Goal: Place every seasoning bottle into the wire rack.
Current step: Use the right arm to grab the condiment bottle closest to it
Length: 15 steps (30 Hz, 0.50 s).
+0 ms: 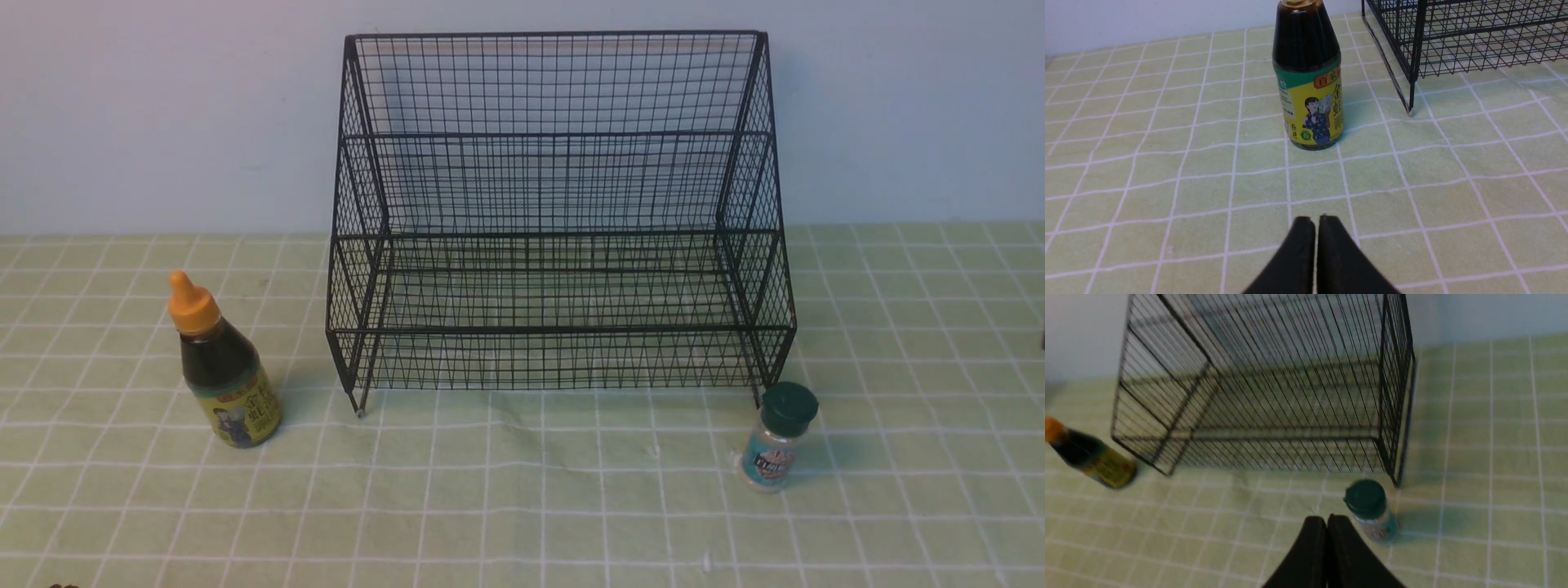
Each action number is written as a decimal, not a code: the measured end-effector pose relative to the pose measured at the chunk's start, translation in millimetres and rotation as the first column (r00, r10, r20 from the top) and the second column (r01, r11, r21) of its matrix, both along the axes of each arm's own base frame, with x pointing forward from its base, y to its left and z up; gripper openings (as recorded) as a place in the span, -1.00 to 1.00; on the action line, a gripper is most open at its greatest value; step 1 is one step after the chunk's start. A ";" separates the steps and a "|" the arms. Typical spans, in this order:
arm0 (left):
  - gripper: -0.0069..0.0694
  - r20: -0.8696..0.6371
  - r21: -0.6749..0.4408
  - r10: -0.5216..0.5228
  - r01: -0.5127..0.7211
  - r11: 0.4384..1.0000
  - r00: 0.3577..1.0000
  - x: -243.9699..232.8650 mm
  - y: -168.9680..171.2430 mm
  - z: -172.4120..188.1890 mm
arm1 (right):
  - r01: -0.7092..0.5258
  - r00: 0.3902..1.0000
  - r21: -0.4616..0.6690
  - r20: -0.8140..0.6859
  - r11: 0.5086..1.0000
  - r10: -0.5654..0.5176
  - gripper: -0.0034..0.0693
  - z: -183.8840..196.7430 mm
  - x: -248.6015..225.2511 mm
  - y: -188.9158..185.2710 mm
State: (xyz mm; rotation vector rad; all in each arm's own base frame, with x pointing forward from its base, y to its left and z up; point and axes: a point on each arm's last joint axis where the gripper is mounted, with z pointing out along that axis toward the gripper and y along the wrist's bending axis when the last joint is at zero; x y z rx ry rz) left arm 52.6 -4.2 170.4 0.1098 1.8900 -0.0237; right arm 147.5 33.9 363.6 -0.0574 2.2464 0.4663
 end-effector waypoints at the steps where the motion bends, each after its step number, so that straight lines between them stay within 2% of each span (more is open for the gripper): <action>1: -0.84 0.000 0.000 0.000 0.000 1.000 1.000 0.0 0.0 0.0 | -0.004 0.999 -0.015 -0.038 1.000 0.003 -0.94 -0.7 13.8 -0.2; 6: -0.84 0.000 0.000 0.000 0.000 1.000 1.000 0.0 0.0 0.0 | -0.059 0.986 -0.081 -0.160 0.995 0.046 -0.94 -11.0 61.6 6.8; 11: -0.84 0.000 0.000 0.000 0.000 1.000 1.000 0.0 0.0 0.0 | -0.142 0.967 -0.141 -0.231 0.980 0.107 -0.92 -29.3 80.1 32.8; 13: -0.84 0.000 0.000 0.000 0.000 1.000 1.000 0.0 0.0 0.0 | -0.150 0.958 -0.160 -0.267 0.976 0.103 -0.89 -37.1 83.9 40.4; 15: -0.84 0.000 0.000 0.000 0.000 1.000 1.000 0.0 0.0 0.0 | -0.168 0.943 -0.222 -0.319 0.960 0.092 -0.74 -52.7 91.8 52.4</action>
